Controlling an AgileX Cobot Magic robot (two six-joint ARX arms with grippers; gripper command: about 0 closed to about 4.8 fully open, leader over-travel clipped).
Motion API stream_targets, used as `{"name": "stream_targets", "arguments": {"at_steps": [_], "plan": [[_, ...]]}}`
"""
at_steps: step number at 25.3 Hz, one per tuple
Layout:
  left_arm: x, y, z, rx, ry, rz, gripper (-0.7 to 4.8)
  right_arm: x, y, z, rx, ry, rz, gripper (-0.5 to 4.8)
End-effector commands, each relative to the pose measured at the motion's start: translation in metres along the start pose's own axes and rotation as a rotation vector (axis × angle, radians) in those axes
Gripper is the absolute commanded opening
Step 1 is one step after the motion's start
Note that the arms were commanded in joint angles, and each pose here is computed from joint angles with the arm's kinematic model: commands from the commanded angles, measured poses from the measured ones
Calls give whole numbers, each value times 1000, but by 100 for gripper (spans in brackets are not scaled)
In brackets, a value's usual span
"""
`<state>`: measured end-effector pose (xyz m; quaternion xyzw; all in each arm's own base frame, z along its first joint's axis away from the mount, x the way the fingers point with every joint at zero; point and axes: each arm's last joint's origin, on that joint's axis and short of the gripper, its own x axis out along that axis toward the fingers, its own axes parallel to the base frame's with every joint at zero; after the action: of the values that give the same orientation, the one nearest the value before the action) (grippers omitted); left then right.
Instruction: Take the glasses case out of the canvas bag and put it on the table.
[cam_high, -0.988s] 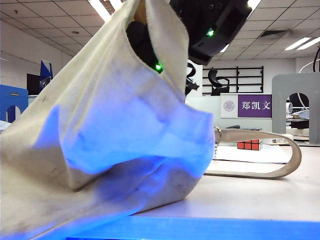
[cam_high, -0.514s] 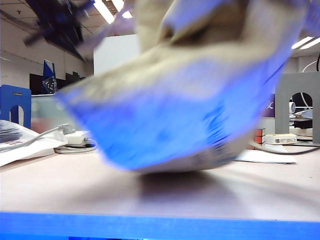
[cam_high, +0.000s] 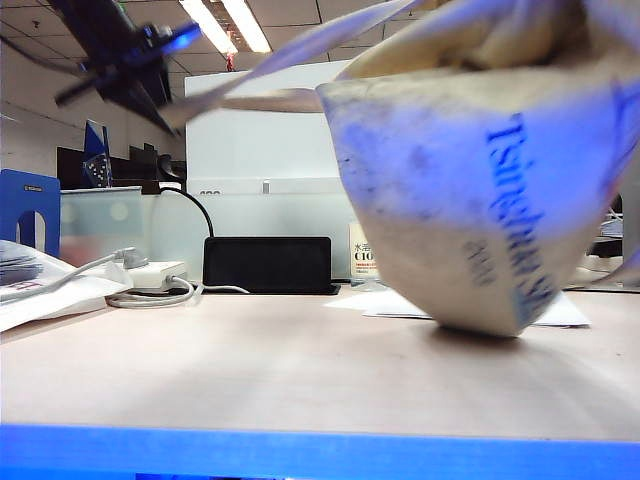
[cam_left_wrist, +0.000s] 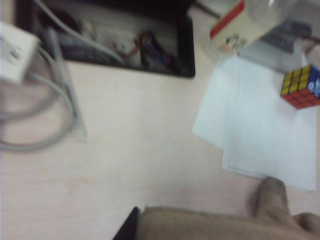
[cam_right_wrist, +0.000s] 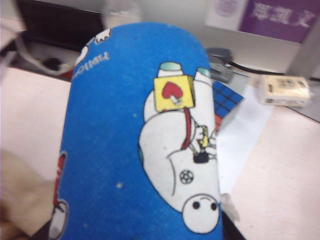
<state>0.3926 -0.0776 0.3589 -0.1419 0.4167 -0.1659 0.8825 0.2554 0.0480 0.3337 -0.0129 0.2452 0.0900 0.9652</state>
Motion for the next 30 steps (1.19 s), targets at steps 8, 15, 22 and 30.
{"name": "stream_targets", "arguments": {"at_steps": [8, 15, 22, 30], "plan": [[-56, -14, 1, 48, -97, -19, -1, 102, -9, -61, 40, 428, -19, 211], [-57, -14, -8, 44, 1, -52, -1, 151, -10, -102, 62, 564, -15, 211], [-58, -13, -14, 80, 47, -35, -1, 169, -11, -125, 68, 662, -5, 390], [-61, -11, -11, 125, -2, 76, -1, 119, -6, -71, 77, 459, 76, 445]]}}
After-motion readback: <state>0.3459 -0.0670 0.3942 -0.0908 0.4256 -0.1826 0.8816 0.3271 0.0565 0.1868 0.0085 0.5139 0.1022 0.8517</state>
